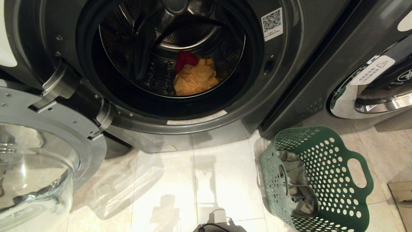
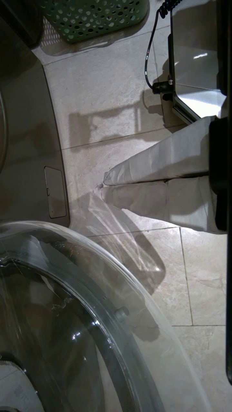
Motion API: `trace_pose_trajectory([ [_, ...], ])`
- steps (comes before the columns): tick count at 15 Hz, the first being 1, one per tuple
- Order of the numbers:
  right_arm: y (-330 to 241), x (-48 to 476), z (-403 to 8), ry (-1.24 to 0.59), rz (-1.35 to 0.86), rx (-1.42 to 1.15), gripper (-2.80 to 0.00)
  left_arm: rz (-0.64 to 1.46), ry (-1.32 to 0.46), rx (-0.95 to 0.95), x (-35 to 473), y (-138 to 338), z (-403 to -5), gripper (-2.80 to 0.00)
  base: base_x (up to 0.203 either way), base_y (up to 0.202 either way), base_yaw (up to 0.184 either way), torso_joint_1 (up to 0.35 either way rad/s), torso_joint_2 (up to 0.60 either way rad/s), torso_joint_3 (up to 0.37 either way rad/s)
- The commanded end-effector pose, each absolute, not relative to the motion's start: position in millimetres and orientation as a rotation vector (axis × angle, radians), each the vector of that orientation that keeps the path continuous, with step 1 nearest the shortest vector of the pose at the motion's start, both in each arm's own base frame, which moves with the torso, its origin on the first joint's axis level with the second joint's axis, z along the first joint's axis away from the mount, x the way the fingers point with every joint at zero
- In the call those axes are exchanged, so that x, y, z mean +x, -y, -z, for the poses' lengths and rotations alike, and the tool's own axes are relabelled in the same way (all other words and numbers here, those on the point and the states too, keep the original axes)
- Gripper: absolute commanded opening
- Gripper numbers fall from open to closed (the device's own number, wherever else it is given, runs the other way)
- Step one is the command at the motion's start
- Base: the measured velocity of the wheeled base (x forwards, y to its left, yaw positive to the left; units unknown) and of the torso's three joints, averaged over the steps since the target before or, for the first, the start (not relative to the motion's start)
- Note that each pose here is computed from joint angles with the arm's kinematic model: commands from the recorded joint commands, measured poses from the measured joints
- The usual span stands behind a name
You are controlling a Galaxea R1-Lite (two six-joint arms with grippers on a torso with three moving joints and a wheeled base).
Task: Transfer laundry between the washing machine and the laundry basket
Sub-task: Pick a cloth and place it into the basket
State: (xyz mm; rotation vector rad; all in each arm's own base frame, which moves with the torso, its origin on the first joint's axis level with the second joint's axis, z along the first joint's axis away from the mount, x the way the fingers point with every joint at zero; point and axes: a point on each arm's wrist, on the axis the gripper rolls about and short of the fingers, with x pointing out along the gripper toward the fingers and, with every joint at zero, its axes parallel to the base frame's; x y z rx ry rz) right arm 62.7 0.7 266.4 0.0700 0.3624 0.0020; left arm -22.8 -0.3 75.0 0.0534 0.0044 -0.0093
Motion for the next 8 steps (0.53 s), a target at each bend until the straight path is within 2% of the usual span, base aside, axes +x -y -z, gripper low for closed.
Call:
trace_pose_trajectory([
  [1,-5,57,-265,-0.355,-0.086,0.054,-2.8,0.009,-0.006,0.054,-23,0,-75,-2.8,0.0,0.0,0.0,0.0,0.0,0.0],
  [4,-13,53,-262,-0.365,-0.226,0.029,-2.8,0.009,-0.006,0.054,-23,0,-75,-2.8,0.0,0.0,0.0,0.0,0.0,0.0],
  [8,-12,47,-251,-0.483,-0.23,0.01,-2.8,0.009,-0.006,0.054,-23,0,-75,-2.8,0.0,0.0,0.0,0.0,0.0,0.0],
])
